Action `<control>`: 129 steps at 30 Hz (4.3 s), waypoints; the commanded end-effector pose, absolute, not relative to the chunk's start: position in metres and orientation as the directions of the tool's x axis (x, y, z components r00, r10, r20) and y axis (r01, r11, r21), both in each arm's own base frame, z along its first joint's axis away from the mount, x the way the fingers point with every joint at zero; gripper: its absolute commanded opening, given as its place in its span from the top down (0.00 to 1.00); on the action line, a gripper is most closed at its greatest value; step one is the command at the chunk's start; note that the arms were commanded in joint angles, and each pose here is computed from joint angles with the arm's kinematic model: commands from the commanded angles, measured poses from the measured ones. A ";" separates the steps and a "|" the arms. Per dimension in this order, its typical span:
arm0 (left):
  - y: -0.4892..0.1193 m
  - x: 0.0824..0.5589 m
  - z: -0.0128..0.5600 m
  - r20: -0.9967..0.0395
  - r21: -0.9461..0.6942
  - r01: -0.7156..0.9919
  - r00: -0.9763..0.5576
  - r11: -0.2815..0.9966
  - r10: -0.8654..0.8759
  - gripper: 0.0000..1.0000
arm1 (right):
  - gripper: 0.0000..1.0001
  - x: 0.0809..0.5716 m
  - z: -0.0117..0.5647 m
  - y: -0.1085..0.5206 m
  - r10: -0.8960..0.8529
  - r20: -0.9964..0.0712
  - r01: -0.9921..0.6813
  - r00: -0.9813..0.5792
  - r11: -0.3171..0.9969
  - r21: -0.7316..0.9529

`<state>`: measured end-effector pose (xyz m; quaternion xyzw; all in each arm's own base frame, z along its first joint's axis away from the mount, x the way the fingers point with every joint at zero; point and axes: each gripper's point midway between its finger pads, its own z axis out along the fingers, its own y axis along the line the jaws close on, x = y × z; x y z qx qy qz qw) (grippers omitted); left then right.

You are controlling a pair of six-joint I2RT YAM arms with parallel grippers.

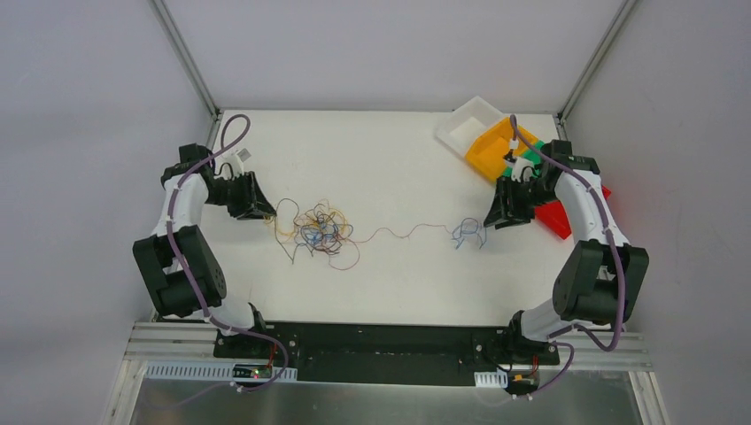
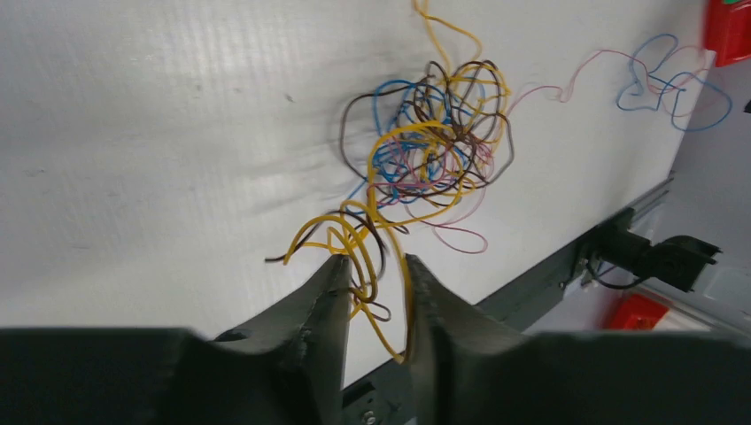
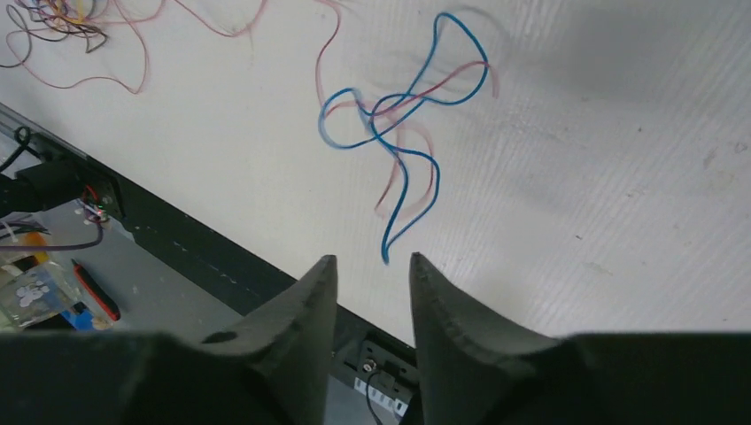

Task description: Untangle the cables

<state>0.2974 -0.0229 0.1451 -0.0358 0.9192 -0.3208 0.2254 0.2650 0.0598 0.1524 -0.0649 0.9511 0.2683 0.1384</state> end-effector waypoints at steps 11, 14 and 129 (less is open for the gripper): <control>-0.039 0.321 0.163 -0.452 -0.571 0.137 -0.875 0.809 -0.171 0.30 | 0.44 0.261 0.127 0.050 -0.072 -0.279 -0.182 -0.958 0.902 0.391; -0.057 0.316 0.163 -0.467 -0.562 0.204 -0.878 0.802 -0.104 0.30 | 0.44 0.273 0.116 0.051 -0.042 -0.271 -0.147 -0.962 0.912 0.383; -0.144 0.303 0.077 -0.285 -0.413 0.420 -0.902 0.808 0.323 1.00 | 1.00 0.430 0.515 -0.088 0.173 -0.985 0.002 -0.008 0.985 0.173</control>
